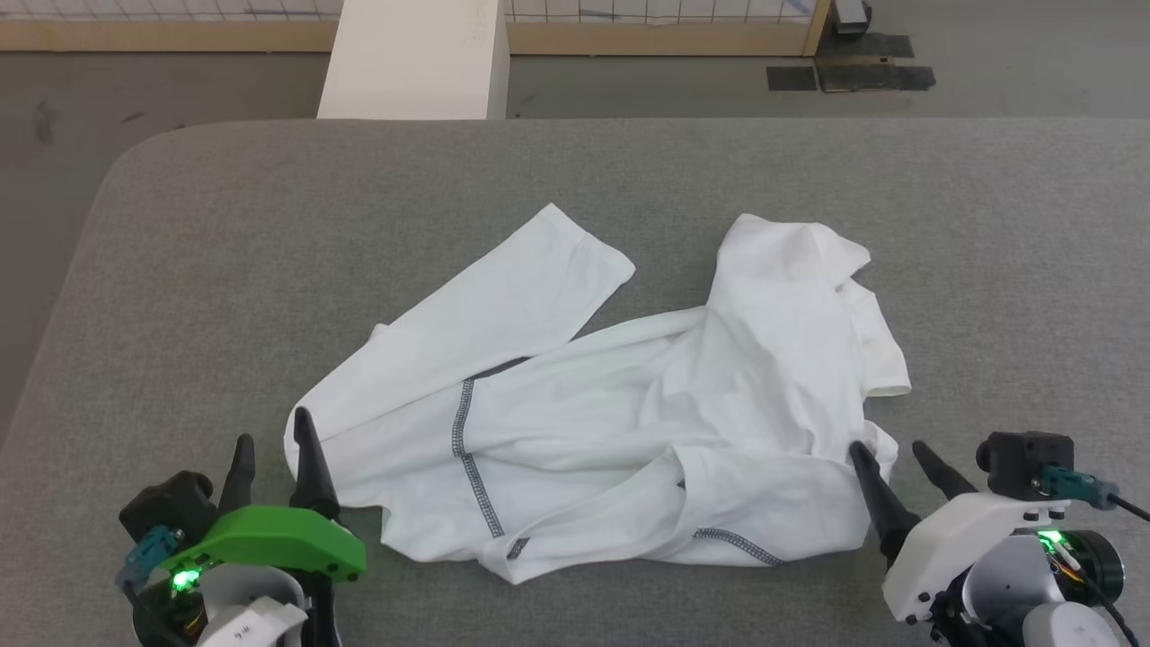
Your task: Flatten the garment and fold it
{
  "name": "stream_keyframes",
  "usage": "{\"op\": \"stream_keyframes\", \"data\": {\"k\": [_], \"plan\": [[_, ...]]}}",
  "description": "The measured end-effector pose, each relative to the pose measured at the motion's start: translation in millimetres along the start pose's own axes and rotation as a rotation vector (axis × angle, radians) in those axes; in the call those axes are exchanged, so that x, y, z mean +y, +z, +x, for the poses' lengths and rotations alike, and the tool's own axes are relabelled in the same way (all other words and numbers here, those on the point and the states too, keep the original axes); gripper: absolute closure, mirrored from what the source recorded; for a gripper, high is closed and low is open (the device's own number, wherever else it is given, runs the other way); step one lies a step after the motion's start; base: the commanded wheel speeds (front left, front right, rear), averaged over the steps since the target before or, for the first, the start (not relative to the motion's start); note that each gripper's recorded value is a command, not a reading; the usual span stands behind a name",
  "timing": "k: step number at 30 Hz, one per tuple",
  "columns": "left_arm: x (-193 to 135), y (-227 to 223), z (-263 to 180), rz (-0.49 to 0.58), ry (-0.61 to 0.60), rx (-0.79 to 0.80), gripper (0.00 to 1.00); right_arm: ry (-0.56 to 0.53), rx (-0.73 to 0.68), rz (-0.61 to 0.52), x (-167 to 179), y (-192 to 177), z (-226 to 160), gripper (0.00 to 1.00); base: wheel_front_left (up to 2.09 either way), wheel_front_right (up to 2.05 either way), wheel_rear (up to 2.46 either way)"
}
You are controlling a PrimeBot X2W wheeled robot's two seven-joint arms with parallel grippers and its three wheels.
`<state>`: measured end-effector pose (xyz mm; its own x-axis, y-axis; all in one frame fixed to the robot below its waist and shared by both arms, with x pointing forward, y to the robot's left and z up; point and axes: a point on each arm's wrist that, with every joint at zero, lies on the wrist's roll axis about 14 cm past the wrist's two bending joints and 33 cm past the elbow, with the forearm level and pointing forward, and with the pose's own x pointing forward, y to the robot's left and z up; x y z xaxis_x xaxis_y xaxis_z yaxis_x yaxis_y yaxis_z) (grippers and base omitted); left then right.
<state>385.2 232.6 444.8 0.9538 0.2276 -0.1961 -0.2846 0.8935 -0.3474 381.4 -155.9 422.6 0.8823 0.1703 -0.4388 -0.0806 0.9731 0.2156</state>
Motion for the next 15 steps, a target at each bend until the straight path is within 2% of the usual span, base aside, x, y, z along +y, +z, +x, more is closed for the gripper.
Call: {"op": "stream_keyframes", "data": {"k": [9,10,11,12,15], "plan": [[-22,23,8,0.055,-0.097,-0.135,0.0,0.029,0.359,-0.037,10,-53,8,0.0,0.0,0.0,0.0],[-24,26,9,0.059,-0.102,-0.148,0.0,0.032,0.379,-0.041,11,-55,9,0.4,0.0,0.0,0.0],[-26,28,9,0.067,-0.108,-0.156,0.0,0.036,0.402,-0.047,12,-56,9,0.62,0.0,0.0,0.0],[-26,28,9,0.067,-0.111,-0.158,0.0,0.037,0.415,-0.052,12,-56,10,1.0,0.0,0.0,0.0],[-28,29,9,0.063,-0.117,-0.162,0.0,0.01,0.376,-0.058,5,-45,10,1.0,0.0,0.0,0.0]]}}
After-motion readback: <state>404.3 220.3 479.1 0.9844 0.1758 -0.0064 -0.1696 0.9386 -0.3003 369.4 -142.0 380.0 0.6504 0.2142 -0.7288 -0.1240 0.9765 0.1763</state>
